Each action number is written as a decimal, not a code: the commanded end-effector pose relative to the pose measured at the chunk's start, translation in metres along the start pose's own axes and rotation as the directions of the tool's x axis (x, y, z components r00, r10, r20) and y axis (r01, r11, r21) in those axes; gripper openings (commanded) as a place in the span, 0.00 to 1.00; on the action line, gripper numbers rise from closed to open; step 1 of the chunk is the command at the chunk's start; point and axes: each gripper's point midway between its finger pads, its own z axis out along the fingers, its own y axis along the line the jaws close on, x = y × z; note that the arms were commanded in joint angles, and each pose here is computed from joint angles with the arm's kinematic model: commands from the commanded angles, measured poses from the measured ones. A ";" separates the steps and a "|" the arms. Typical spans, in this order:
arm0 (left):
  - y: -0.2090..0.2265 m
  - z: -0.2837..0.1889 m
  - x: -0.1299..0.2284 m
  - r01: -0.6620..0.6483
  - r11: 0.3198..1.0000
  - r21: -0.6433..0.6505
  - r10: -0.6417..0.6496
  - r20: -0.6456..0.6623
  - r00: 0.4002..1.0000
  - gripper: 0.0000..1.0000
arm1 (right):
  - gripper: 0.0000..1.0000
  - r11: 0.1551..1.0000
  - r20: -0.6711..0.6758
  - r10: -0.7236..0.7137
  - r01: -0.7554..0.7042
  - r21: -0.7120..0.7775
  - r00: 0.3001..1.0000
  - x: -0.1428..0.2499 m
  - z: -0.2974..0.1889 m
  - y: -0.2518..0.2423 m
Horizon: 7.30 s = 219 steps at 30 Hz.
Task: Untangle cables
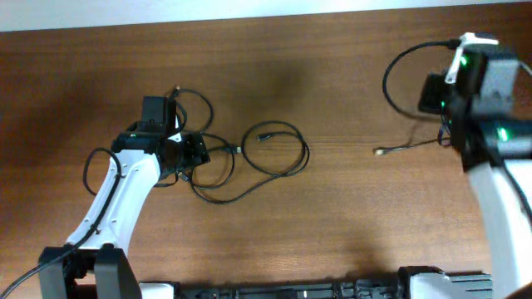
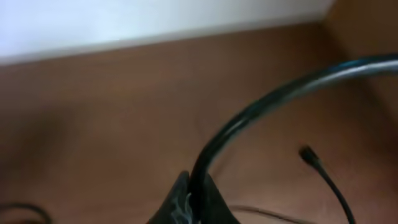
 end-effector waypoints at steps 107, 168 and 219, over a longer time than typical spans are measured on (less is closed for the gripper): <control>0.010 0.001 -0.004 0.014 0.999 -0.052 -0.013 0.013 1.000 0.86 | 0.94 0.870 -0.501 -0.192 -0.090 -0.485 0.844 0.080 0.024 0.072; 0.081 -0.006 -0.012 0.288 0.953 -0.096 -0.289 0.006 0.957 0.99 | 0.04 0.169 0.144 -0.884 0.591 -0.789 0.445 0.339 0.001 0.311; -0.023 -0.007 -0.038 -0.161 0.961 0.224 0.134 0.131 0.982 0.99 | 0.68 0.837 -0.411 0.084 -0.288 -0.465 0.908 0.105 0.077 0.073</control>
